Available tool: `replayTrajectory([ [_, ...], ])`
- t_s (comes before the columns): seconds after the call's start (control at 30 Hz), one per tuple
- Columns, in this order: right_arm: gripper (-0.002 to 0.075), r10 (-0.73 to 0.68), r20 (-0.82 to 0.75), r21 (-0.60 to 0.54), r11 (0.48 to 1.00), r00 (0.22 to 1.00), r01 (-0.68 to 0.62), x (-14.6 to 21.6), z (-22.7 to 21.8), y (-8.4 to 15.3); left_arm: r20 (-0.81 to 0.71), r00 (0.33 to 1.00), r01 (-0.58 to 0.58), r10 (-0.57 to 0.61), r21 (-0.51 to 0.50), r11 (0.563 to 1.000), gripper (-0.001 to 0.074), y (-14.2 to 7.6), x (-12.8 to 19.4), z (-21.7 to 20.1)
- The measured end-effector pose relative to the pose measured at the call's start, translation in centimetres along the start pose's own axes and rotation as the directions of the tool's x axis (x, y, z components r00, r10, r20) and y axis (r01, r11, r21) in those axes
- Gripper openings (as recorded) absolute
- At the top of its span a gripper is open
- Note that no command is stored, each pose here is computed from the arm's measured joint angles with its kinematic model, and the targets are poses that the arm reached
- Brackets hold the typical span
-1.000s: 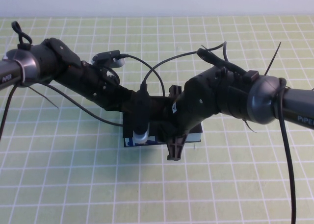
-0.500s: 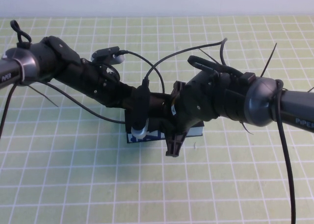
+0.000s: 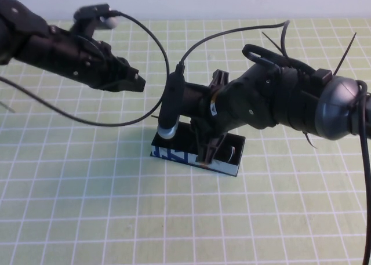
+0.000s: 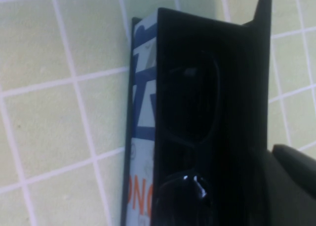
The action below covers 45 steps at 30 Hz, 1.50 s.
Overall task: Take glasses out of glasses case
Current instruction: Pick up the glasses from the glasses case
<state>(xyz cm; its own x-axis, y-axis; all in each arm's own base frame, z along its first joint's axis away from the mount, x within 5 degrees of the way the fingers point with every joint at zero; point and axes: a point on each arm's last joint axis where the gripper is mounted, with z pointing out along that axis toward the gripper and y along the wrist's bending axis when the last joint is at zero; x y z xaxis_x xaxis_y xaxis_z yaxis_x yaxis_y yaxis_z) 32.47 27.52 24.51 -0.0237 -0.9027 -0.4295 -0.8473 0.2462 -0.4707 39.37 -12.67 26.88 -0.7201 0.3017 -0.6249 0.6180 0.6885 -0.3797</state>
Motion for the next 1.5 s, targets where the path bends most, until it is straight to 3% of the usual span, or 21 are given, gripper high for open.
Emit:
replayTrajectory([
  [0.13,-0.0015,0.006,0.022,0.015,1.0,1.0,-0.007,-0.2,0.0,-0.1,0.065,0.995,-0.08,0.076,0.062,0.995,-0.0004,-2.3,1.2,-1.9],
  [0.23,-0.0015,0.015,0.024,0.02,1.0,1.0,-0.016,-0.2,0.0,-0.2,0.056,0.994,-0.102,0.096,0.12,0.988,-0.0004,-2.4,3.6,-0.7],
  [0.47,-0.0016,0.024,0.028,0.023,0.999,0.999,-0.024,-0.2,0.0,-0.3,0.019,0.994,-0.106,0.104,0.199,0.974,-0.0004,-0.7,7.4,3.3],
  [0.73,-0.0016,0.066,0.038,0.016,0.998,0.997,-0.067,0.1,0.1,-0.6,0.11,0.989,-0.12,0.098,0.216,0.969,-0.0004,0.9,7.7,5.9],
  [1.2,0.0015,0.111,0.056,0.003,0.994,0.992,-0.111,0.0,-0.2,-0.7,0.088,0.994,-0.083,0.068,0.187,0.979,-0.0004,2.3,8.8,7.7],
  [1.37,0.0143,0.269,0.127,-0.061,0.963,0.955,-0.263,-0.9,-3.0,-0.7,0.087,0.994,-0.081,0.066,0.187,0.979,-0.0004,2.3,8.8,7.7],
  [1.5,0.0117,0.458,0.154,-0.214,0.88,0.876,-0.423,-1.8,-6.2,-0.2,0.086,0.994,-0.077,0.062,0.188,0.979,-0.0004,2.3,8.8,7.7],
])
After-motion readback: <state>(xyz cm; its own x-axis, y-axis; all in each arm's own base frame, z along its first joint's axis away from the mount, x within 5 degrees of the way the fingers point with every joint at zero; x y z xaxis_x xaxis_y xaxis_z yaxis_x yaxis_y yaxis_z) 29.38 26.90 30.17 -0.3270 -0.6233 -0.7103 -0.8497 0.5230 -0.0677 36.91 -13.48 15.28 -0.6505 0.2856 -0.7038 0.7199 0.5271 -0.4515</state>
